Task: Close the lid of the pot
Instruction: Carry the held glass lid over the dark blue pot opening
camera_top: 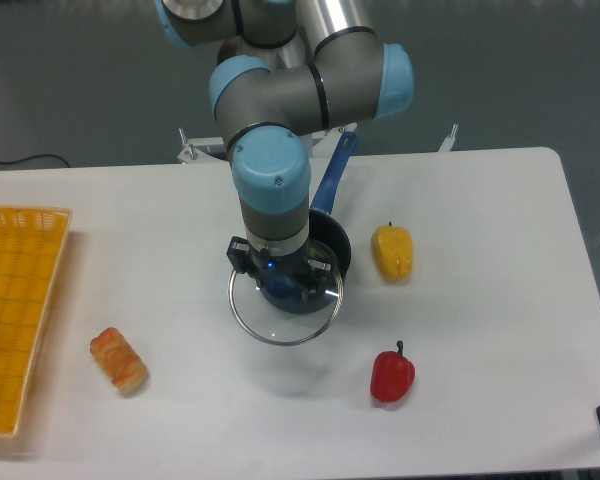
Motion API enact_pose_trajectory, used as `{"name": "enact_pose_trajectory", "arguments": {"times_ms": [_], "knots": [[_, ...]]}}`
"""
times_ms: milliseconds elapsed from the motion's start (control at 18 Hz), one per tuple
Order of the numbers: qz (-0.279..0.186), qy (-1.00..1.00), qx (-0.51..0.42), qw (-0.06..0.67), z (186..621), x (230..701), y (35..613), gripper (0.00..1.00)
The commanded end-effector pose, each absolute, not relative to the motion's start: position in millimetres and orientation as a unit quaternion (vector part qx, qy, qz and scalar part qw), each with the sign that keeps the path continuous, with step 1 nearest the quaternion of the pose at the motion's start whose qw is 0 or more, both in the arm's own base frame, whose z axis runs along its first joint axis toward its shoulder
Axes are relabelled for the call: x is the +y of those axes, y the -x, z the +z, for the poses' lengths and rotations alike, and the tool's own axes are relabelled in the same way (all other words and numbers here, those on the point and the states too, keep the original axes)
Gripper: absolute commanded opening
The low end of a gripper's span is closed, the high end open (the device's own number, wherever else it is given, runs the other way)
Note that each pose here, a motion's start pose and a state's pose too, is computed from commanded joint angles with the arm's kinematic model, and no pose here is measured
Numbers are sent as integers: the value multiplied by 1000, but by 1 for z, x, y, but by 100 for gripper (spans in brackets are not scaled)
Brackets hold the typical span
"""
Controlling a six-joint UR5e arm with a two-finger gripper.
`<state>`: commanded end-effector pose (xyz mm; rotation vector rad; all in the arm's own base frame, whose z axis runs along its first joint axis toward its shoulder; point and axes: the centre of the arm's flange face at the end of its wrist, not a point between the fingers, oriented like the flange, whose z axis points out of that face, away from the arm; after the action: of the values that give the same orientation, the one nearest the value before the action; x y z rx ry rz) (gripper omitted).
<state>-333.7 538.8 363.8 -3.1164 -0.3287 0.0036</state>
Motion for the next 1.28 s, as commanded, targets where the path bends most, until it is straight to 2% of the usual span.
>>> {"name": "enact_pose_trajectory", "arguments": {"times_ms": [500,1278], "knots": [[-3,995,-100,-3,353,539,326,48],[-10,999,-39,-26,330,516,296,48]]}}
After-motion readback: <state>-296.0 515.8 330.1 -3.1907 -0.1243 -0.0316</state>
